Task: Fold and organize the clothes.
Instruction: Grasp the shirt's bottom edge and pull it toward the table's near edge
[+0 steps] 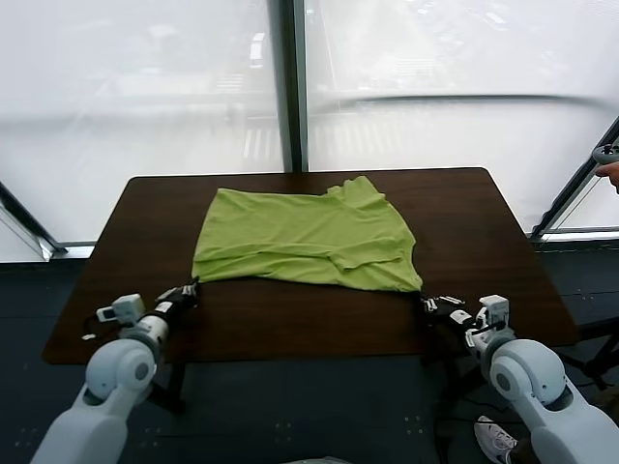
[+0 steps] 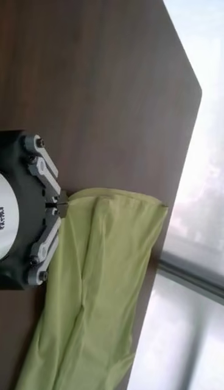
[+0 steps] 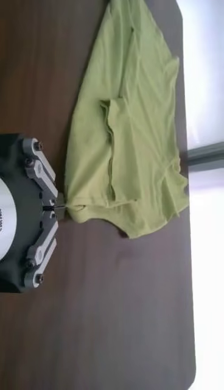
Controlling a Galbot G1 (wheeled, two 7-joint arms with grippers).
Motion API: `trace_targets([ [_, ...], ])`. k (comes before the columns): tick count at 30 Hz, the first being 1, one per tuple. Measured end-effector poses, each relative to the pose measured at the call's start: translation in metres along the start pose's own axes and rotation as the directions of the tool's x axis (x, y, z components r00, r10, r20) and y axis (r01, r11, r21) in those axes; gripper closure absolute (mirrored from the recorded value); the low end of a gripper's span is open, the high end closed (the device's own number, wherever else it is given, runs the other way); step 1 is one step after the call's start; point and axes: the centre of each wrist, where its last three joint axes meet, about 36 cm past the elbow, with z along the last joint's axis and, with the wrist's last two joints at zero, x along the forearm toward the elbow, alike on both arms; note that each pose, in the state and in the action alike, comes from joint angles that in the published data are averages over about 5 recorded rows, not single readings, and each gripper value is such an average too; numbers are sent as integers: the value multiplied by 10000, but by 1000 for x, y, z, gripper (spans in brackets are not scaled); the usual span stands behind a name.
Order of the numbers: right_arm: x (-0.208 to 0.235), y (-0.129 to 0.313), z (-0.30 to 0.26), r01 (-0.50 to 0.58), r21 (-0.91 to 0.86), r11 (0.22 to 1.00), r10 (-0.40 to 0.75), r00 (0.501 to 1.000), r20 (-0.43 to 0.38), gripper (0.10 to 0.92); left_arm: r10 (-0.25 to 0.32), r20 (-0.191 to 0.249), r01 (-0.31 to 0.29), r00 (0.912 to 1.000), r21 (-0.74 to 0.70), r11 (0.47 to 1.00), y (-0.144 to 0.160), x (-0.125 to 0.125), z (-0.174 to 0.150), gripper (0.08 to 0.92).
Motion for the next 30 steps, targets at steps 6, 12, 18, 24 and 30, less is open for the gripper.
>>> trace_targets([
  [6,6,-4,-4,31,249,9997,-25,9997,-231,884,-85,38,86,10000,-167,9998,4,12,-3,850],
  [12,12,-4,-2,129,413,9991,-106,9985,-536,884,-154,-69,152,9999,-274,9995,4,26,1,850],
  [18,15,-2,4,229,441,9988,-190,9961,-862,884,-241,-177,236,9996,-286,9993,2,41,8,850],
  [24,17,-1,7,290,445,9986,-243,9943,-1036,884,-341,-234,333,9991,-357,9988,0,52,10,850],
  [30,18,0,7,316,398,9987,-272,9938,-1077,848,-498,-409,483,9979,-382,9981,-1,63,12,850],
])
